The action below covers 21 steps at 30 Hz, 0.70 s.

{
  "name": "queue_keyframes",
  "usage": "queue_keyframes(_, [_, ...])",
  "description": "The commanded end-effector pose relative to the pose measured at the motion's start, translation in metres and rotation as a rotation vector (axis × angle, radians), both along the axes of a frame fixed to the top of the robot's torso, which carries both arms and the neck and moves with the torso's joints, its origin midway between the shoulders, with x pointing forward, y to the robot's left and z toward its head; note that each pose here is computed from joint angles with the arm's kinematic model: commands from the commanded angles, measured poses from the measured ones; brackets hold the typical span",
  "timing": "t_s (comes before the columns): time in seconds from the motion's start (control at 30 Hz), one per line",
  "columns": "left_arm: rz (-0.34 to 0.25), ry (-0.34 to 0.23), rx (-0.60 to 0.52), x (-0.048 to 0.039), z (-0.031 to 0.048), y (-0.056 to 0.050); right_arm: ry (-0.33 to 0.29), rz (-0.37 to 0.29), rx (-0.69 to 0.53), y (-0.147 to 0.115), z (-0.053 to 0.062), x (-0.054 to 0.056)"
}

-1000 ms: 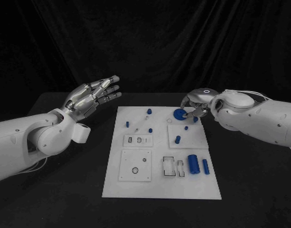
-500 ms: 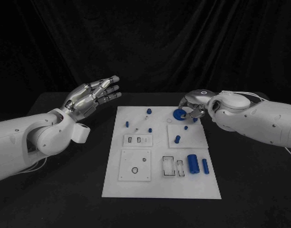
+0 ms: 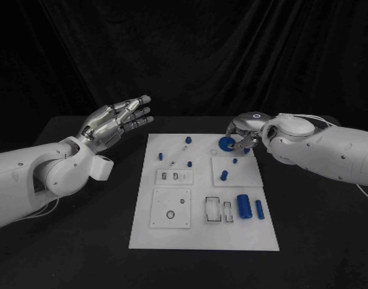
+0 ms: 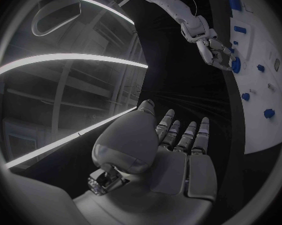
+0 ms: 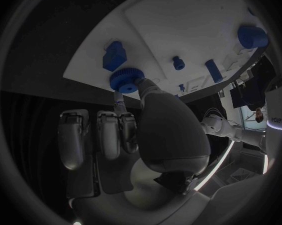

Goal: Assemble the parts on the task board

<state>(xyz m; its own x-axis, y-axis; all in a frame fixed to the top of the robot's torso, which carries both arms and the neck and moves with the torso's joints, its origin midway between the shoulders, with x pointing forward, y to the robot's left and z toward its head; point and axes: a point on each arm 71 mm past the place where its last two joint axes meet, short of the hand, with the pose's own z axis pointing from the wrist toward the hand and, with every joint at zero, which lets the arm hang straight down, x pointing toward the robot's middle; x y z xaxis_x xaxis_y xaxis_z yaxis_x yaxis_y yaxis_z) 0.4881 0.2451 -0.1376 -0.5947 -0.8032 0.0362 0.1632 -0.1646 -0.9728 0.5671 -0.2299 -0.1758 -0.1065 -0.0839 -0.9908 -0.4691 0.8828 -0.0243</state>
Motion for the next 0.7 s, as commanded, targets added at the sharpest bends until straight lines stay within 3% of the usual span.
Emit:
queue_keyframes(0.03, [-0.014, -0.004, -0.013, -0.0006, 0.0012, -0.002, 0.026, 0.012, -0.018, 0.000, -0.008, -0.002])
queue_keyframes(0.37, [-0.012, -0.003, -0.012, -0.0009, 0.0010, -0.001, -0.025, 0.040, 0.016, 0.003, -0.004, -0.006])
queue_keyframes(0.7, [-0.011, -0.002, -0.011, -0.0008, 0.0008, 0.000, -0.072, 0.082, 0.048, 0.014, 0.012, -0.011])
